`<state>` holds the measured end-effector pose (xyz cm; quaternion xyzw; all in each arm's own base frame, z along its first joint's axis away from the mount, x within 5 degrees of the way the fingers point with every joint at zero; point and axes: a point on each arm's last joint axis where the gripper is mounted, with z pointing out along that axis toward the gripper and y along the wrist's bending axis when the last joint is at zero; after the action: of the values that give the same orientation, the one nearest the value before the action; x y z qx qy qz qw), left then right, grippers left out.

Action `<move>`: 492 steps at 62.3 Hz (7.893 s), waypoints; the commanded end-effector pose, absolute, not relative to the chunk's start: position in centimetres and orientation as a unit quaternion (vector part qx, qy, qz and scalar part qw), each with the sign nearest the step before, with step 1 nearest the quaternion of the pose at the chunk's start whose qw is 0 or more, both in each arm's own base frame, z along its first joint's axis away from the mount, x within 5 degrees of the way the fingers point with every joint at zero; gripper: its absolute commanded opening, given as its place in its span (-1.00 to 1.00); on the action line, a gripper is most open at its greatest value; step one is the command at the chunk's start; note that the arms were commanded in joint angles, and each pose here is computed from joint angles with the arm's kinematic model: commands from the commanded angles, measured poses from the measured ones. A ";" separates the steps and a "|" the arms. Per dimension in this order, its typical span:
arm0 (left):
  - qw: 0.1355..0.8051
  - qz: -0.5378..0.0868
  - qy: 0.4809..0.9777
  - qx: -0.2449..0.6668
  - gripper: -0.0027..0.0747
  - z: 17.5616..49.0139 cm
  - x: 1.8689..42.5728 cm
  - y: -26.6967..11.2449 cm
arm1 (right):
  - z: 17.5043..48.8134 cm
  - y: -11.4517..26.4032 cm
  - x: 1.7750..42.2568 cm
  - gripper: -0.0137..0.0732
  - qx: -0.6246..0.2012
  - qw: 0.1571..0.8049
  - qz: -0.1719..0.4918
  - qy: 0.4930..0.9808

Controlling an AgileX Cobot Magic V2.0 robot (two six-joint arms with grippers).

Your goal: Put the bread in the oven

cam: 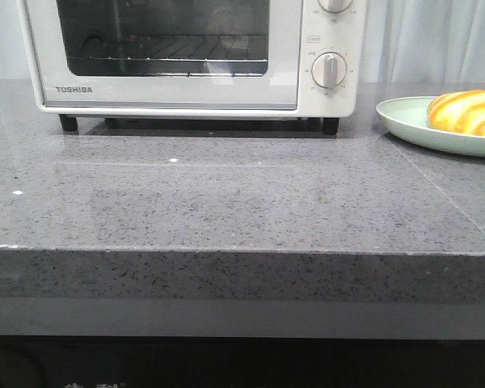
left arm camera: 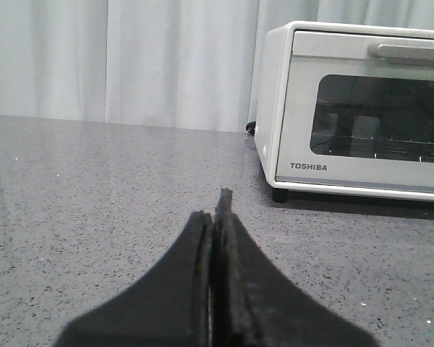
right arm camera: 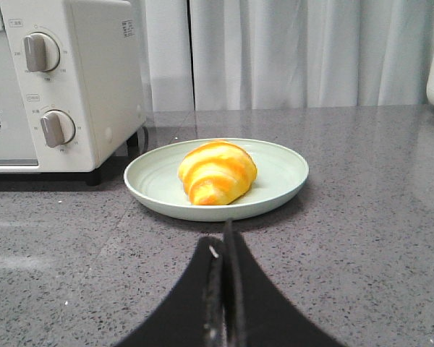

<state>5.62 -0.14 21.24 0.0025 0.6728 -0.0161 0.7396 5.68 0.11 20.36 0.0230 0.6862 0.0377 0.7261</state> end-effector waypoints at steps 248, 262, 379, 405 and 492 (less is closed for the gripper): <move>0.608 -0.174 0.752 0.183 -0.98 38.4 15.9 -8.9 | 36.0 0.9 21.7 0.74 0.001 0.395 0.044 0.918; 0.632 -0.183 0.733 0.173 -0.98 40.7 20.1 -11.2 | 36.0 0.9 21.7 0.74 0.001 0.394 0.044 0.918; 0.429 -0.160 0.865 0.206 -0.98 39.0 27.2 -15.8 | 35.9 0.9 21.6 0.74 0.001 0.390 0.045 0.920; 0.443 -0.159 0.856 0.213 -0.98 42.6 21.5 -12.7 | 35.9 0.9 21.6 0.74 0.000 0.388 0.045 0.920; 0.501 -0.148 0.827 0.209 -0.98 42.7 13.5 -7.8 | 29.8 0.9 37.0 0.74 -0.001 0.280 0.026 0.960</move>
<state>13.61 -7.83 41.29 0.2217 0.8491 -0.1340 0.4605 36.54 1.10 27.70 0.0000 0.9724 0.0311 0.2314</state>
